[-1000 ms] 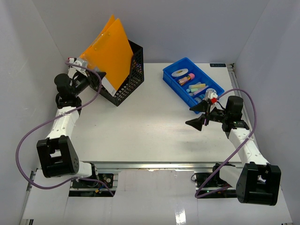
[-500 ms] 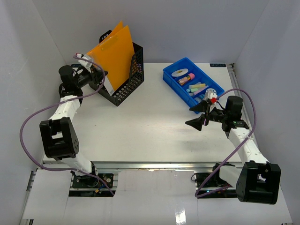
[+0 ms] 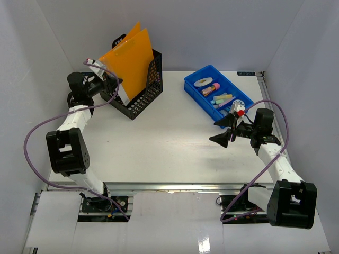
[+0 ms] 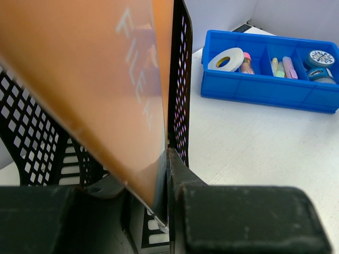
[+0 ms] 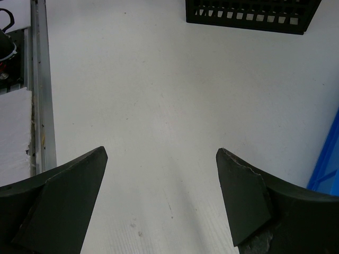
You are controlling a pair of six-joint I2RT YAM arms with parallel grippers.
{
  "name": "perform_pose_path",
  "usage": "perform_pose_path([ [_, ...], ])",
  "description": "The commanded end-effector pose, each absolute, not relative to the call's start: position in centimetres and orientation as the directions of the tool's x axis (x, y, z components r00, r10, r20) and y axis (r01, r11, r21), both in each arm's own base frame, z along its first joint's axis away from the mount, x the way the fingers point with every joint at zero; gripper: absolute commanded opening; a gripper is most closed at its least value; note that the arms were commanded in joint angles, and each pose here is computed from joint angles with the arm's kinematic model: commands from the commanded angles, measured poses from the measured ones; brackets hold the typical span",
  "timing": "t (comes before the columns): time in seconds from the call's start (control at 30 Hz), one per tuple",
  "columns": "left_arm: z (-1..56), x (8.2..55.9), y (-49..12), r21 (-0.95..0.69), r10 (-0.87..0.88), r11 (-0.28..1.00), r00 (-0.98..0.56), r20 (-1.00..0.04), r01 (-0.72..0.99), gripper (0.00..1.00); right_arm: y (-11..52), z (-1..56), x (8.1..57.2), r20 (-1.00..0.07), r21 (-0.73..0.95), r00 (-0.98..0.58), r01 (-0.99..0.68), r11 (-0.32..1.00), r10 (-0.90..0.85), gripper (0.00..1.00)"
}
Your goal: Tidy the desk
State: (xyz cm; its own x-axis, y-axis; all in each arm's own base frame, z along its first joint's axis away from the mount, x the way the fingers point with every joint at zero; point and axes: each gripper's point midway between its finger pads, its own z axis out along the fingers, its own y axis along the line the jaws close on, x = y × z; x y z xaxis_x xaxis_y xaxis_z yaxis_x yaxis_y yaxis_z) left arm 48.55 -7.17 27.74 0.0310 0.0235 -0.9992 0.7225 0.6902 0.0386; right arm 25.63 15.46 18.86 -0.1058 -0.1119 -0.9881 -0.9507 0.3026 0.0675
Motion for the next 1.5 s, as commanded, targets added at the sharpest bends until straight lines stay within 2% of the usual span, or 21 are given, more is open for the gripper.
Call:
perform_pose_path([
  [0.0,30.9,48.5,-8.0,0.091,0.003,0.645,0.117,-0.993,0.759,0.00,15.4,18.7,25.6,-0.988,0.064,-0.103,-0.952,0.300,-0.114,0.90],
  [0.57,25.7,47.3,-8.7,0.011,0.002,0.651,0.013,-1.000,0.759,0.00,15.4,18.9,25.6,-0.989,0.060,-0.098,-0.952,0.300,-0.114,0.90],
  [0.83,24.3,47.1,-8.3,0.057,0.076,0.685,0.006,-0.997,0.726,0.00,15.4,19.1,25.5,-0.989,0.056,-0.093,-0.953,0.299,-0.114,0.90],
  [1.47,25.4,45.6,-8.4,0.104,0.111,0.681,0.038,-0.993,0.725,0.00,15.3,19.5,25.3,-0.991,0.047,-0.081,-0.955,0.293,-0.107,0.90],
])
